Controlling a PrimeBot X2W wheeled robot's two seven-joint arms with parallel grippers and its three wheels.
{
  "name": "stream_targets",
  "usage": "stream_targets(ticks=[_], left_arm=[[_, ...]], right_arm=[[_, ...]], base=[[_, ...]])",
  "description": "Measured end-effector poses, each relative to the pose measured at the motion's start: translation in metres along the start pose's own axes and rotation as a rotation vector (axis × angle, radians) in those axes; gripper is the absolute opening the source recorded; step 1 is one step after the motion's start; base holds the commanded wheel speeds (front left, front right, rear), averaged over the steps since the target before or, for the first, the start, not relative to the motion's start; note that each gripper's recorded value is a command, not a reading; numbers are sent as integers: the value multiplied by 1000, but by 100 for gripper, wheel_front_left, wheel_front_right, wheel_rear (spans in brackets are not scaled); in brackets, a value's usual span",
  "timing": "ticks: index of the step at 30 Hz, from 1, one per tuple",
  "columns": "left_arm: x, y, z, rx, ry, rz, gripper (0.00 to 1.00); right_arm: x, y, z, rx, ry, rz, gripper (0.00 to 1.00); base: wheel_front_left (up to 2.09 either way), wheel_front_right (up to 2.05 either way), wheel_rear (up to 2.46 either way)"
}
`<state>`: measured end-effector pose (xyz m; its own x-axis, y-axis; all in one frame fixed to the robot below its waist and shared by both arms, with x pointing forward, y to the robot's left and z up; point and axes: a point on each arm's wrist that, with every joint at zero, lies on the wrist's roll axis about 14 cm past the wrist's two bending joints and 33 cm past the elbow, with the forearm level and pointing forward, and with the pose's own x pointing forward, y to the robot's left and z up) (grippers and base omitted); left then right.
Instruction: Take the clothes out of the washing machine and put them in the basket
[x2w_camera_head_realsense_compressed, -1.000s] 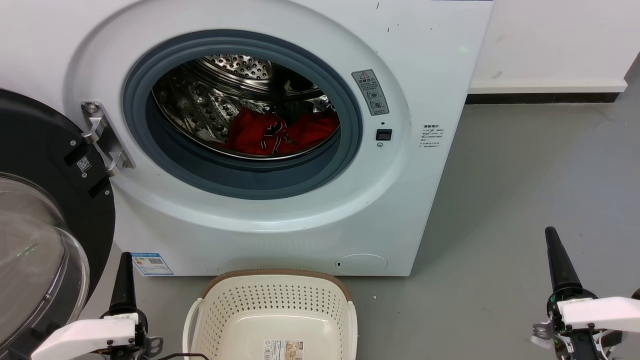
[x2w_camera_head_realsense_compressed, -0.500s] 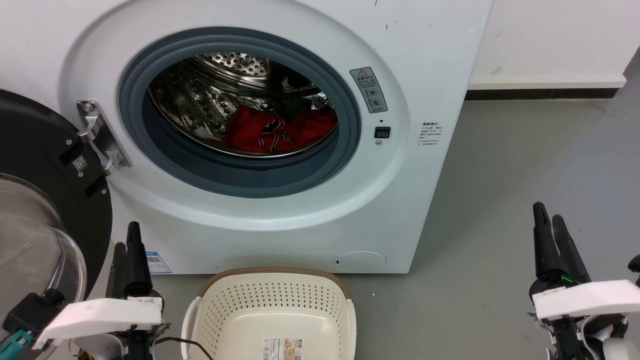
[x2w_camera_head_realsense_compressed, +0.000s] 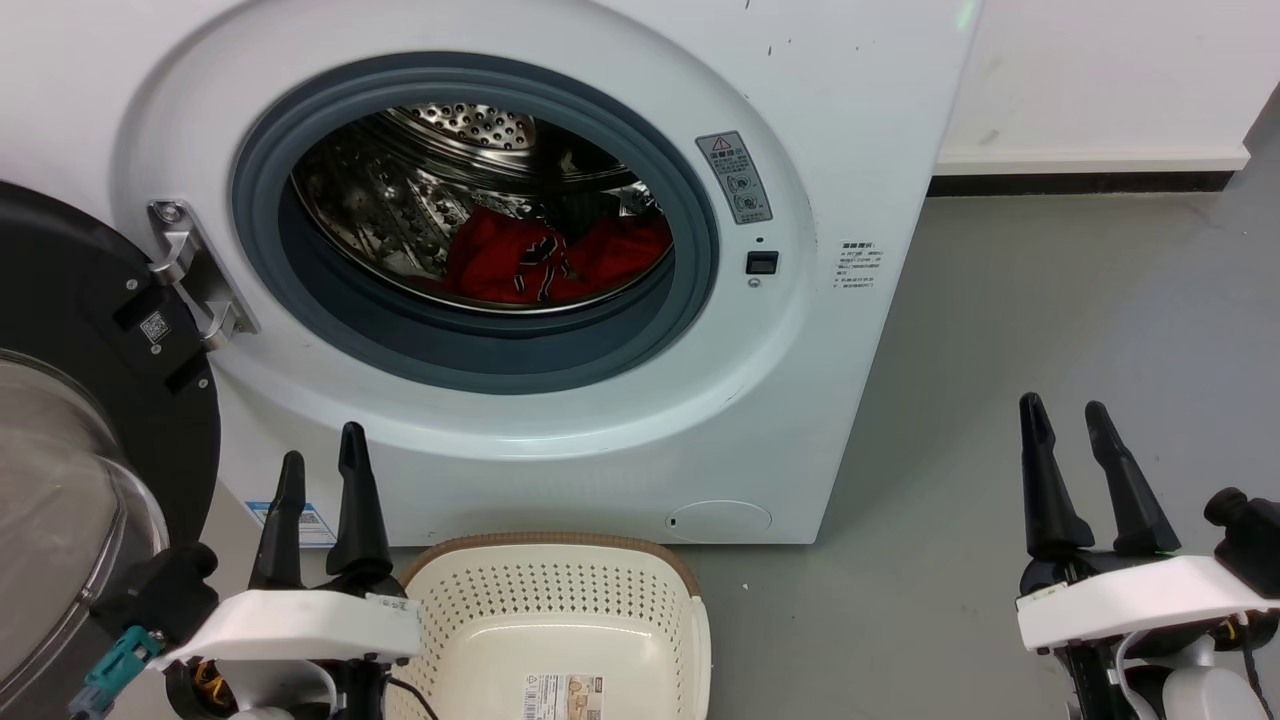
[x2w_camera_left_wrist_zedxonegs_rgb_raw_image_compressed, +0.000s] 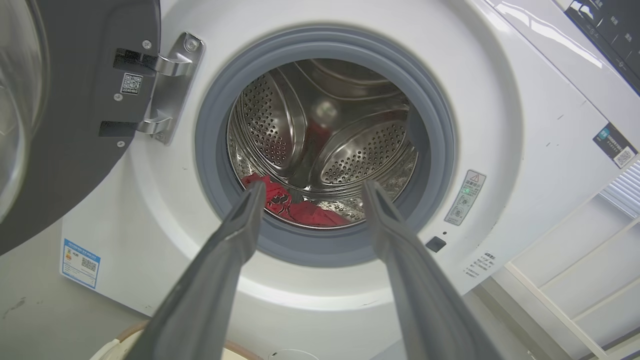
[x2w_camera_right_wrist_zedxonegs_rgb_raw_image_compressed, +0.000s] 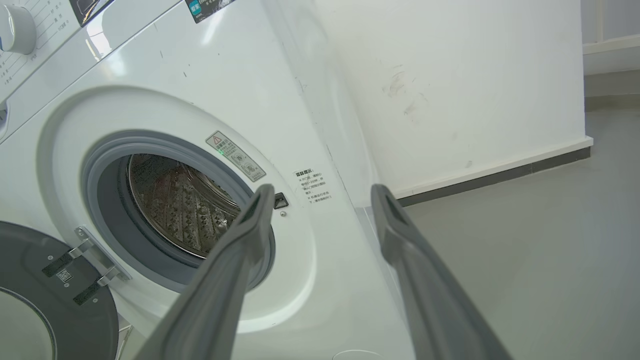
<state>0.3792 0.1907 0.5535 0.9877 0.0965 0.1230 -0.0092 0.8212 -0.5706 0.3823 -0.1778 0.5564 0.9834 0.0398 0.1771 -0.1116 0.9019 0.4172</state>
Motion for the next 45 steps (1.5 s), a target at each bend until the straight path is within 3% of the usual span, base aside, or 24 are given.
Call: stream_targets(ticks=[9, 21, 45], left_arm=[[0, -18, -2, 177, -20, -40, 100], [-3, -19, -14, 368, -5, -43, 100], [-10, -40, -25, 579, -39, -144, 100]], right_arm=[[-1, 0, 0, -137, -3, 10, 100], [-3, -1, -2, -284, -2, 23, 100], [-5, 9, 0, -484, -27, 75, 100]], base=[[0, 0, 0], [0, 0, 0], [0, 0, 0]])
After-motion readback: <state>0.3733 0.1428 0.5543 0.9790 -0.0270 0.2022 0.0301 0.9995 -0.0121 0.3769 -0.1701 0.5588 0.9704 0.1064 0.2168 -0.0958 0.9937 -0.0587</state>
